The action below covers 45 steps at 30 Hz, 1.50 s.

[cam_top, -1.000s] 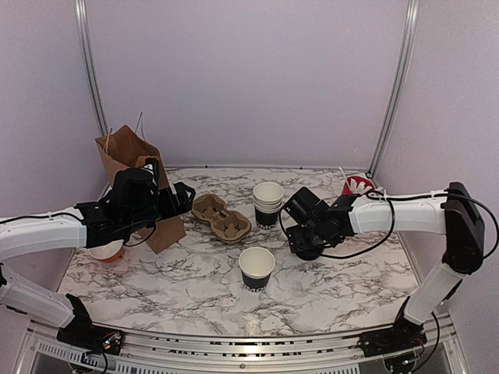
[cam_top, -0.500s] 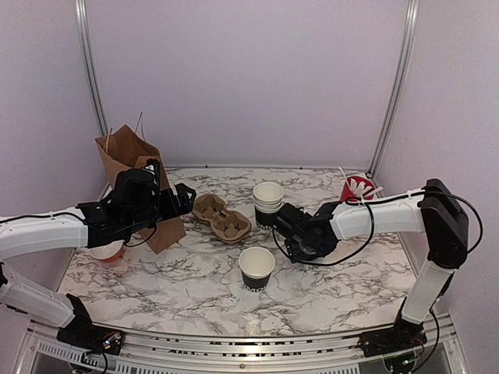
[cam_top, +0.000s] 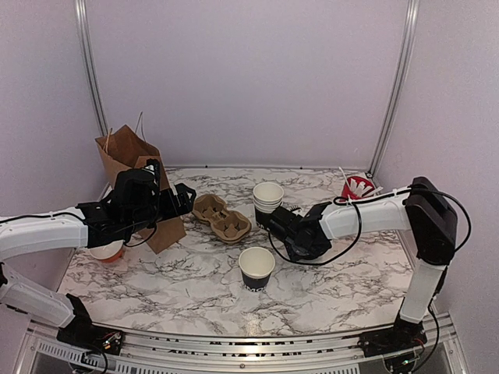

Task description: Pack the takeout coffee

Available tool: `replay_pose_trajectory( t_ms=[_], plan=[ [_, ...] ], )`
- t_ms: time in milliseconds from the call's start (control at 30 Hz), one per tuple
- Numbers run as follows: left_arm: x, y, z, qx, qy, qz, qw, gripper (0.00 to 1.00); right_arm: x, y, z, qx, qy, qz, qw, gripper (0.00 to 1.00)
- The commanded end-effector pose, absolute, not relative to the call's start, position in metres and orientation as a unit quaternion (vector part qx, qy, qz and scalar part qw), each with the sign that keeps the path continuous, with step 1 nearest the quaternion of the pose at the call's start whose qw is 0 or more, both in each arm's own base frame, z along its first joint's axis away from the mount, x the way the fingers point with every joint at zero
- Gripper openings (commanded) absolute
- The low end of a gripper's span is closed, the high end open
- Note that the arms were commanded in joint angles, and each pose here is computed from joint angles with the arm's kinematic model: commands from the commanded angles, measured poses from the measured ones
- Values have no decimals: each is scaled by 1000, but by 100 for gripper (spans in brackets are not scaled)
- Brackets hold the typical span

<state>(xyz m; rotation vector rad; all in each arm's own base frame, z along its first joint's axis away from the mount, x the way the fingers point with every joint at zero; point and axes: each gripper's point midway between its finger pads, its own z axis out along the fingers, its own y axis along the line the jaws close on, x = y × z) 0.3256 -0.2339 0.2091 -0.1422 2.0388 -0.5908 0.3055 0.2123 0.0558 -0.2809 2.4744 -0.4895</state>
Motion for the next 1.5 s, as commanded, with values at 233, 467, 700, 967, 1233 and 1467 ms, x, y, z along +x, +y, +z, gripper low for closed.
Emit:
replay_pose_trajectory(
  t_ms=[233,467,700,967,1233,1467],
  plan=[
    [328,-233,218,-61,833,-244,493,99,323,220,67,-91,932,-165,311,71],
    [328,-232,219,-61,833,-242,495,99,337,212,85,-64,935,-127,324,59],
    [328,-232,219,-62,832,-244,495,99,352,209,97,-47,941,-87,325,58],
    [327,-230,220,-63,832,-243,495,99,363,214,94,-43,950,-41,305,58],
    [326,-229,220,-64,832,-241,496,99,364,215,104,-39,953,-23,300,61],
    [326,-230,218,-64,832,-243,494,99,364,206,104,-36,956,-38,288,62]
  ],
)
